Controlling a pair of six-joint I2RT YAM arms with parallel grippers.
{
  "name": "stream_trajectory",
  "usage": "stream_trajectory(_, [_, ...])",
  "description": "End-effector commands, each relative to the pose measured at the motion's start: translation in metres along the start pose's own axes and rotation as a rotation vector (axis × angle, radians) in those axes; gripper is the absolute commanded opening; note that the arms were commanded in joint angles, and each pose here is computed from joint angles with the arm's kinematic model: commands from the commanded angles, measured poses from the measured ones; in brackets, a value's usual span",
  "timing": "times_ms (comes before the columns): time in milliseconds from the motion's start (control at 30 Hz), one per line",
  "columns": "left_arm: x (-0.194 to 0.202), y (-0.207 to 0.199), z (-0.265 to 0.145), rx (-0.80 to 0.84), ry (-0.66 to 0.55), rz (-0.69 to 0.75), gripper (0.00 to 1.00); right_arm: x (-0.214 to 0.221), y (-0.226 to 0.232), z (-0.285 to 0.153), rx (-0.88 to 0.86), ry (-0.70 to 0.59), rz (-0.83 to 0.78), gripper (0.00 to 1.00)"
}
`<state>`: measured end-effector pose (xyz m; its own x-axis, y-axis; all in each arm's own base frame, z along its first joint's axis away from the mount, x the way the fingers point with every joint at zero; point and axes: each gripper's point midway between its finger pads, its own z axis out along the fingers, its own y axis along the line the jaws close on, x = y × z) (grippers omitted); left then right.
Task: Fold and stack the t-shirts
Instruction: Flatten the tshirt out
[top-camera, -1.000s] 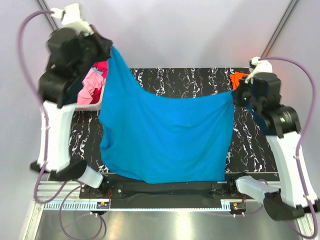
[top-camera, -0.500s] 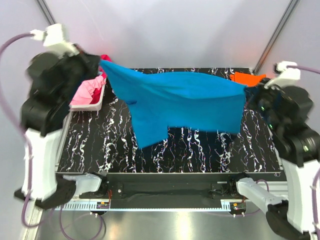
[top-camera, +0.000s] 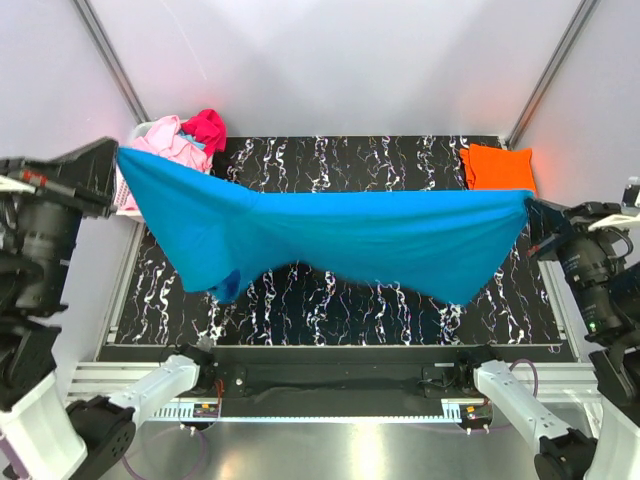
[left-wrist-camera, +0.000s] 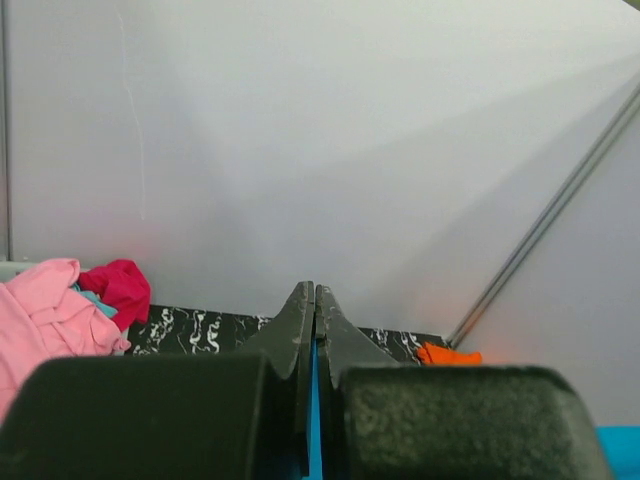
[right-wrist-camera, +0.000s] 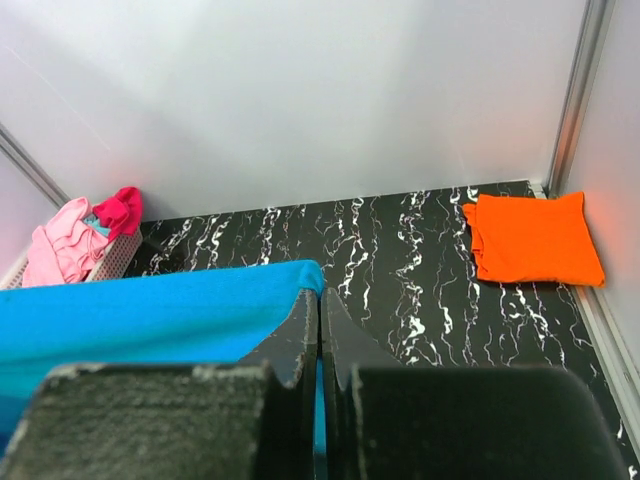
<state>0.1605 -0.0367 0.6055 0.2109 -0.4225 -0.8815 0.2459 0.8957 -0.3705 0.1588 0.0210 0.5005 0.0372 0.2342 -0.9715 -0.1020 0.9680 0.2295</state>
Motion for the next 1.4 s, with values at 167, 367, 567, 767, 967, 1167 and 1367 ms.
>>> stream_trajectory(167, [0.081,0.018,0.142,-0.139,0.162,0.106,0.0,0.038,-0.001,0.1,0.071,0.071,-0.033,0.0])
stream_trajectory(367, [0.215,0.057,0.252,-0.236,0.375,0.138,0.0,0.126,-0.019,0.192,0.184,0.219,-0.089,0.0])
stream_trajectory(567, [0.347,0.111,0.315,-0.342,0.541,0.165,0.0,0.237,-0.037,0.282,0.228,0.413,-0.12,0.0])
stream_trajectory(767, [0.438,0.167,0.338,-0.419,0.642,0.176,0.0,0.33,-0.064,0.341,0.234,0.543,-0.127,0.0])
stream_trajectory(967, [0.47,0.203,0.353,-0.447,0.647,0.155,0.0,0.365,-0.086,0.385,0.251,0.562,-0.146,0.0])
stream_trajectory(1167, [0.485,0.218,0.357,-0.438,0.653,0.146,0.0,0.377,-0.11,0.402,0.29,0.57,-0.148,0.0])
stream_trajectory(1367, [0.49,0.217,0.353,-0.422,0.646,0.129,0.0,0.374,-0.14,0.404,0.445,0.538,-0.173,0.0])
